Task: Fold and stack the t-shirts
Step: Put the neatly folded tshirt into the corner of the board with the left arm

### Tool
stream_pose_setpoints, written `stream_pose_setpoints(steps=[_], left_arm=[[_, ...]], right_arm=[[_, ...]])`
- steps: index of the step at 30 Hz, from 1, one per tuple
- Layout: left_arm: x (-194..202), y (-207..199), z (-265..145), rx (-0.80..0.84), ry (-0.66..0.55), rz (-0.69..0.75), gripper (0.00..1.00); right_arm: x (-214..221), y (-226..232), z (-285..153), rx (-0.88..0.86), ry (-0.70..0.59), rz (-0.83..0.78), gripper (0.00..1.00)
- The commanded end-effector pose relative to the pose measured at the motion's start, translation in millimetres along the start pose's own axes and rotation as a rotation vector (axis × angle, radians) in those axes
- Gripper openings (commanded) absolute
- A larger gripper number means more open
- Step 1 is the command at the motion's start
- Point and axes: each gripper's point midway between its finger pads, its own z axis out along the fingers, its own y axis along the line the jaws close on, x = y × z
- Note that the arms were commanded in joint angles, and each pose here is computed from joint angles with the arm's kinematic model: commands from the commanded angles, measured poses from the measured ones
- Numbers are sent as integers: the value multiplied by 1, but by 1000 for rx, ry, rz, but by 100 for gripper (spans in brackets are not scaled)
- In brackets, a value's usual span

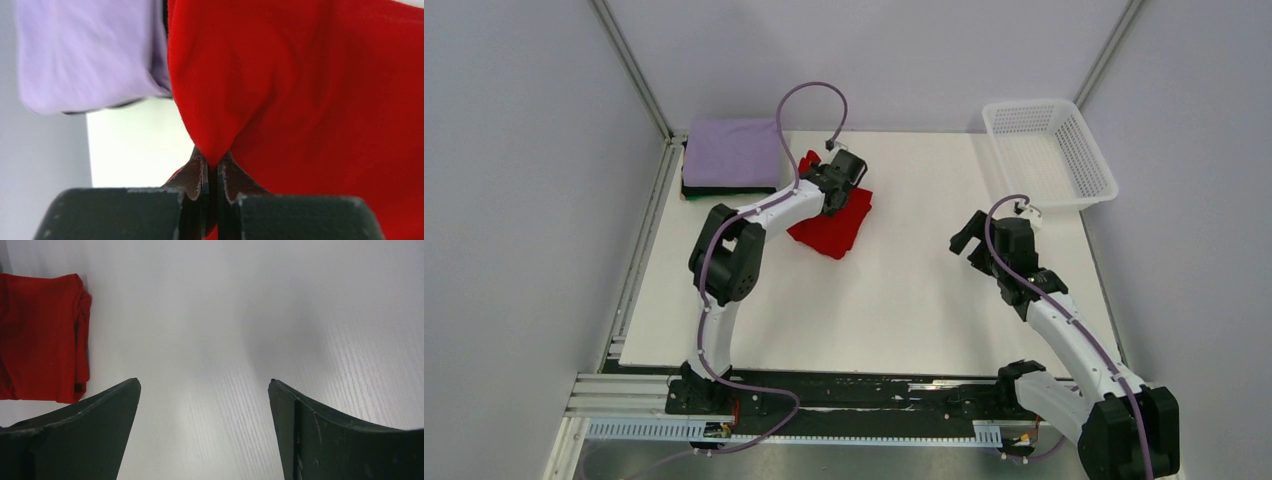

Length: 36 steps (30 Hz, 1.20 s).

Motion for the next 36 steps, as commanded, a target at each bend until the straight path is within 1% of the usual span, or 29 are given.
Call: stream_pose_setpoints(steps=[1, 4, 9, 16, 23, 32, 36], left_arm=[[-55, 47, 9, -133, -125, 18, 0], [-74, 72, 19, -172, -148, -2, 0], [-94, 109, 29, -245, -161, 0, 0], [-110, 141, 30, -243, -184, -16, 0], [-128, 166, 15, -213, -226, -70, 0], [-152, 196, -17, -217, -282, -122, 0], [-162, 201, -31, -171, -313, -156, 0]], right_arm=[[-14, -2, 7, 22, -61, -17, 100], [-14, -4, 12, 38, -57, -25, 100], [-10, -9, 19, 72, -43, -32, 100], [-3, -15, 33, 112, -4, -45, 100], [0, -17, 36, 123, 6, -48, 100], [-4, -15, 32, 110, -9, -42, 100], [-3, -14, 32, 108, -8, -42, 100]])
